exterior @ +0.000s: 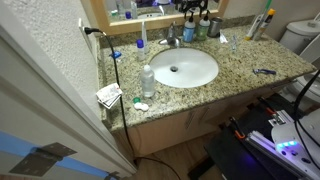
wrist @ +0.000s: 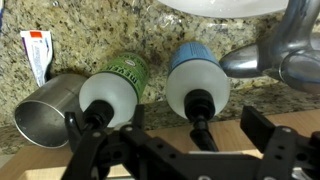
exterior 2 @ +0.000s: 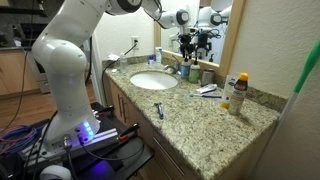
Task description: Put the blue bottle on the left side of the faucet
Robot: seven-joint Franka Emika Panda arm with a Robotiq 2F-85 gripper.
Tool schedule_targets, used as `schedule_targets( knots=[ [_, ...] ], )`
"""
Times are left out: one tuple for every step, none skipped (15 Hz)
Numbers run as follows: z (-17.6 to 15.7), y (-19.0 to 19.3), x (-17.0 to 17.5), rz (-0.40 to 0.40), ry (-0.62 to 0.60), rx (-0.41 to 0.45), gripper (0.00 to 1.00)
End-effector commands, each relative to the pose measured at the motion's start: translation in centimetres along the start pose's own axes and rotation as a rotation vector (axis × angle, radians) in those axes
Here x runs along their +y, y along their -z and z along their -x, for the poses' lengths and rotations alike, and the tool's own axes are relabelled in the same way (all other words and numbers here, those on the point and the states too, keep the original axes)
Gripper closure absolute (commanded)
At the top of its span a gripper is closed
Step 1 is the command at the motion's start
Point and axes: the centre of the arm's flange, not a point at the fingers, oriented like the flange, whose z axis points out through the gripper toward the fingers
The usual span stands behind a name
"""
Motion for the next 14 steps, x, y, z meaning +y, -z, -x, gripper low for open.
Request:
schedule_targets(
  knots=[
    [-0.04, -0.14, -0.03, -0.003, -0.004, -0.007, 0.34],
    [-0.04, -0.23, 0.01, -0.001, -0.004, -0.008, 0.40],
    [-0.02, -0.33, 0.06, -0.002, -0.004, -0.007, 0.48],
    [-0.01, -0.37, 0.11, -0.004, -0.005, -0.010, 0.54],
    [0.02, -0.38, 0.15, -0.005, -0.007, -0.010, 0.62],
    [0.07, -0.37, 0.18, -0.007, -0.007, -0.011, 0.68],
    [0.14, -0.34, 0.19, -0.011, -0.008, -0.015, 0.76],
    [0.23, -0.35, 0.20, -0.016, -0.007, -0.017, 0.81],
    [0.34, -0.40, 0.22, -0.022, -0.011, -0.022, 0.90],
    [0.39, -0.40, 0.23, -0.032, -0.020, -0.021, 0.95],
    [0.39, -0.39, 0.30, -0.047, -0.030, -0.025, 0.93],
    [0.35, -0.32, 0.37, -0.056, -0.036, -0.028, 0.93],
    [0.29, -0.09, 0.46, -0.067, -0.044, -0.032, 0.93],
    [0.27, 0.30, 0.53, -0.076, -0.047, -0.038, 0.93]
  ],
)
